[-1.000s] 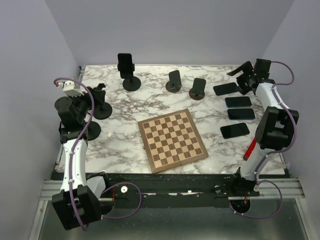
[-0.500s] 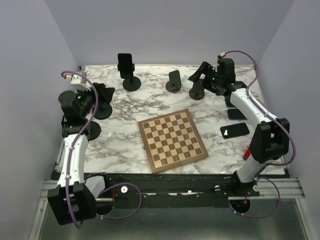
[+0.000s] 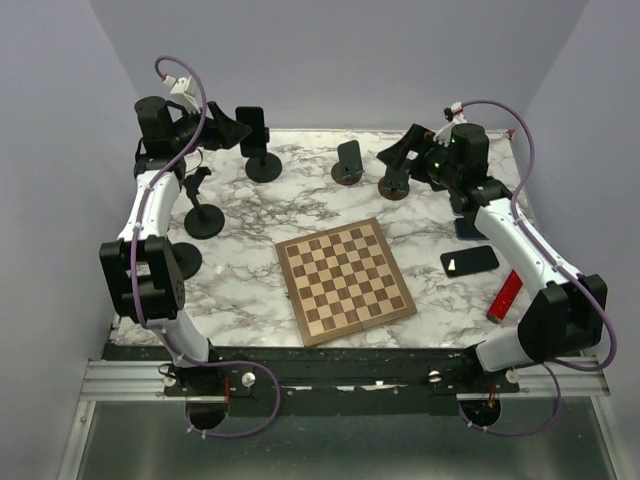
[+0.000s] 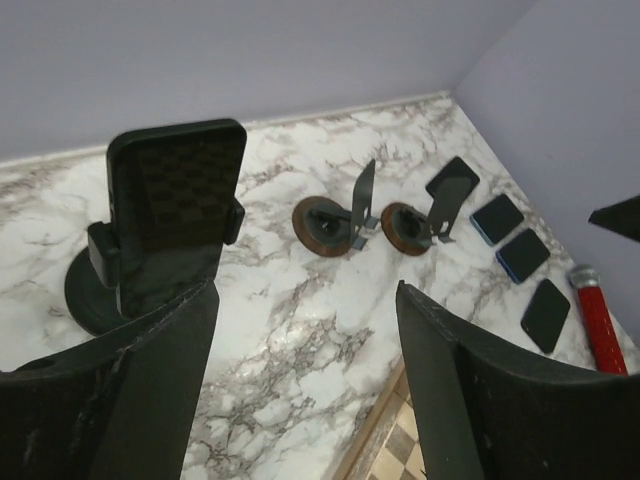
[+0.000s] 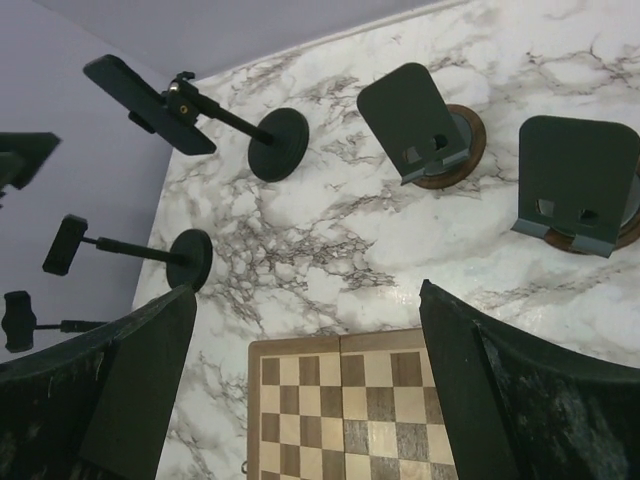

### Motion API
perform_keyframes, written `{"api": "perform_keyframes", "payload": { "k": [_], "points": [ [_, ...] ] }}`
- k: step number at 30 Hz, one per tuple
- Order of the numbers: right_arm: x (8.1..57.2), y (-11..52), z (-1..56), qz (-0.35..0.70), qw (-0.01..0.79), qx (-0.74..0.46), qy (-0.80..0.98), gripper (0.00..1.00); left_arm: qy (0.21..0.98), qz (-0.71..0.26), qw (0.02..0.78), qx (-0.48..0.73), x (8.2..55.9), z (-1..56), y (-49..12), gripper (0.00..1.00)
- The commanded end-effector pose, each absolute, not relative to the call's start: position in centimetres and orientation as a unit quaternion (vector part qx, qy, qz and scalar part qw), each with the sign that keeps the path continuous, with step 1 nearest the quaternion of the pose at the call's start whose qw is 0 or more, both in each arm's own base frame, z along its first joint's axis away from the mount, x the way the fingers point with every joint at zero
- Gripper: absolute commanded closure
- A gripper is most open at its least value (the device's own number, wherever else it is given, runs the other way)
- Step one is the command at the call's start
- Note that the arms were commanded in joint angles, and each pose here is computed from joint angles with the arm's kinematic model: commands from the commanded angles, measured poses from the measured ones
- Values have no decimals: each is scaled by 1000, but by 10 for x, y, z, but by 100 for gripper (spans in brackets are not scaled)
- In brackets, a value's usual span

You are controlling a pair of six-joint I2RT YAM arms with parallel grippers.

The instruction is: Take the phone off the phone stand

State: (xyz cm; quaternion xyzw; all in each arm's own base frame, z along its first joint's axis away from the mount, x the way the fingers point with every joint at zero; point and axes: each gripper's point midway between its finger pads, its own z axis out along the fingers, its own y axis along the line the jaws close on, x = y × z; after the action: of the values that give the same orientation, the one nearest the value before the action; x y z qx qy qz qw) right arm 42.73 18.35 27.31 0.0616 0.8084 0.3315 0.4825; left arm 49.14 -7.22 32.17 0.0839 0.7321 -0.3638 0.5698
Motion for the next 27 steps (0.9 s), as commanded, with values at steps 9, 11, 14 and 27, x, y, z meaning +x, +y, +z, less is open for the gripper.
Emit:
{"api": "perform_keyframes", "payload": {
  "k": [9, 11, 14, 27],
  "points": [
    [405, 196, 289, 366, 502, -4, 784, 1, 755, -345, 537, 153, 537, 273, -66, 30],
    [404, 196, 291, 364, 504, -9, 783, 1, 753, -338, 546, 145, 545, 270, -63, 30],
    [404, 195, 293, 362, 506, -13, 783, 1, 753, -329, 554, 137, 558, 266, -59, 28],
    [401, 197, 287, 360, 496, -25, 790, 1, 723, -348, 582, 130, 604, 273, -57, 22]
  ]
}}
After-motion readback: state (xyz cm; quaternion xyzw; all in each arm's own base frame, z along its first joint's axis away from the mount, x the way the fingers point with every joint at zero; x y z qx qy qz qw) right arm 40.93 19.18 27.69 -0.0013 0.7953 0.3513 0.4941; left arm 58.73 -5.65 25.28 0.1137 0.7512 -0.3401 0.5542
